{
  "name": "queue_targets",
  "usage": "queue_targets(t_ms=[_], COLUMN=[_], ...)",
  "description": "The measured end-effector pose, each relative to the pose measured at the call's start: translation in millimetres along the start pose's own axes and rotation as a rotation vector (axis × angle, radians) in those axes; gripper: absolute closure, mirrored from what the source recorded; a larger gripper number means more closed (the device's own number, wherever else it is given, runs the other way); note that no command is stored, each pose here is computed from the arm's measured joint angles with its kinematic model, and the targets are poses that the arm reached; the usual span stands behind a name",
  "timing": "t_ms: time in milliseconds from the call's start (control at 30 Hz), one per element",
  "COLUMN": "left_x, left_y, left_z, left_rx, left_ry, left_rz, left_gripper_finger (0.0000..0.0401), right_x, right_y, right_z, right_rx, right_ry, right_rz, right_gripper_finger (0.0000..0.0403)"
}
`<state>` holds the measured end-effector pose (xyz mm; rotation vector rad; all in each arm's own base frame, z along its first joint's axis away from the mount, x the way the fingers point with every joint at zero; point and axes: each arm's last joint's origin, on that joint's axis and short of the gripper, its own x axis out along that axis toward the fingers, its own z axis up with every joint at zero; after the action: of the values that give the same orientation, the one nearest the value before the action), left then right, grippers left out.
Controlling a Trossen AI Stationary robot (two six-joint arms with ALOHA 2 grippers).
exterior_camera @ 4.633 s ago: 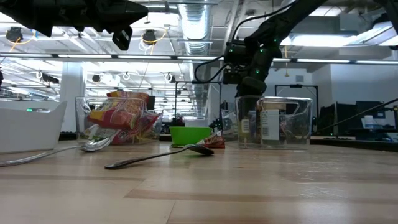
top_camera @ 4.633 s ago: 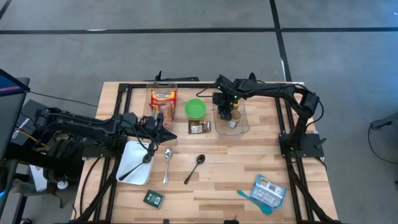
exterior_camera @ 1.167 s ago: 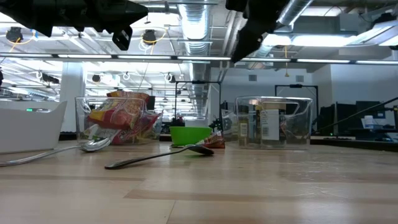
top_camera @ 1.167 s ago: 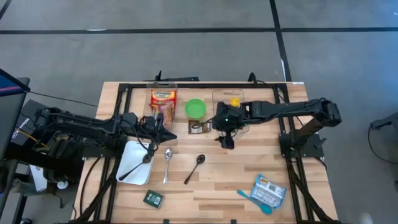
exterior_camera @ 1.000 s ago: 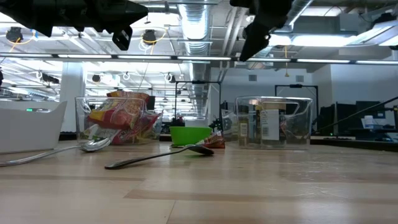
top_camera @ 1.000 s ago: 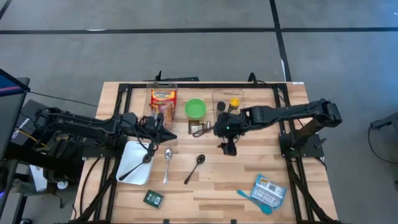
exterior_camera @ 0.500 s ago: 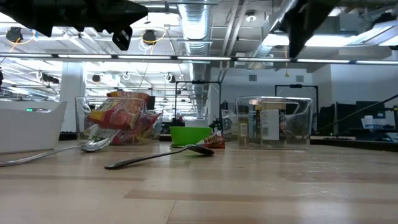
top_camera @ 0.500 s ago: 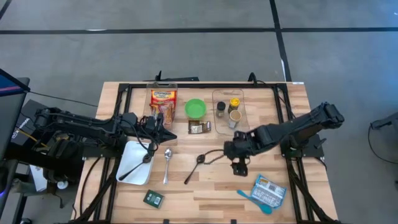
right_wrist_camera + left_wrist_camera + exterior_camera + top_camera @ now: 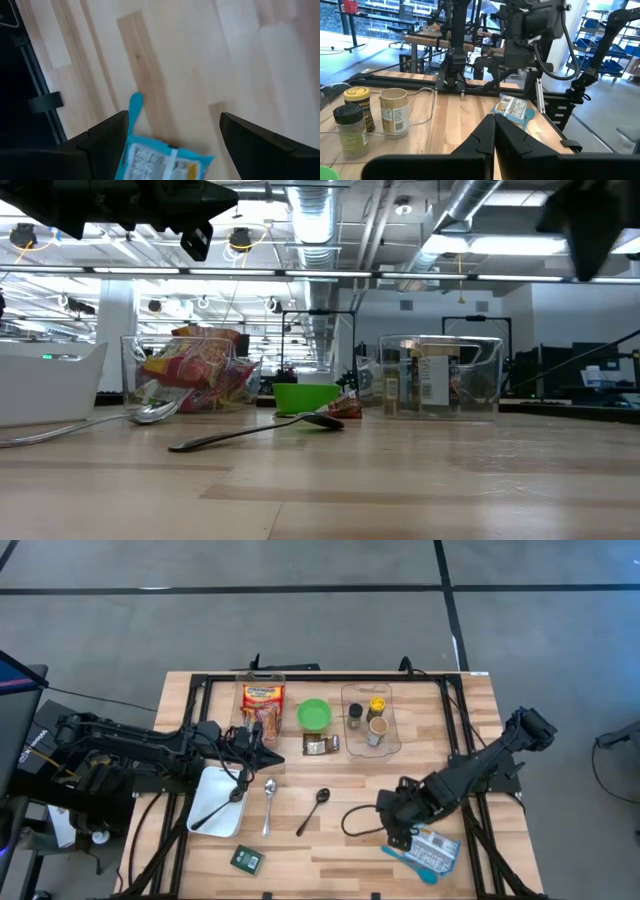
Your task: Pick & Place Food Item
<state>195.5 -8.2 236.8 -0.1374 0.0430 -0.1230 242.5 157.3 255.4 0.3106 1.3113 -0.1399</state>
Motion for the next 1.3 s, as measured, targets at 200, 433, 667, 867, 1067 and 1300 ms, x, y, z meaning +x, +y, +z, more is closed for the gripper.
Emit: queue_targets(t_ms=[200, 433, 667, 867, 1067, 1300], left_x=[0, 0, 0, 0, 0, 0], left_y=[0, 0, 0, 0, 0, 0], left_z=[0, 0, 0, 0, 0, 1], left_rx=[0.0, 0.0, 0.0, 0.0, 0.0, 0.0], left_ry=[0.0, 0.0, 0.0, 0.0, -0.001, -0.005], left_rz=[0.0, 0.0, 0.0, 0.0, 0.0, -0.001], left_gripper_finger=[0.04, 0.04, 0.04, 0.04, 0.04, 0.04], right_x=[9, 27, 40, 56, 80, 101], right_y=[14, 20, 24, 21, 28, 36], right_z=[-23, -49, -62, -66, -73, -88], right_rx=[-0.024, -0.246, -0.386, -0.396, -0.472, -0.563], right_ry=[0.003, 0.018, -0.009, -0.025, 0.032, 0.106], right_rz=[0.034, 0.046, 0.099, 0.124, 0.108, 0.073], right_gripper_finger=[0.0097, 0.0097, 0.0097, 0.0097, 0.0097, 0.0097])
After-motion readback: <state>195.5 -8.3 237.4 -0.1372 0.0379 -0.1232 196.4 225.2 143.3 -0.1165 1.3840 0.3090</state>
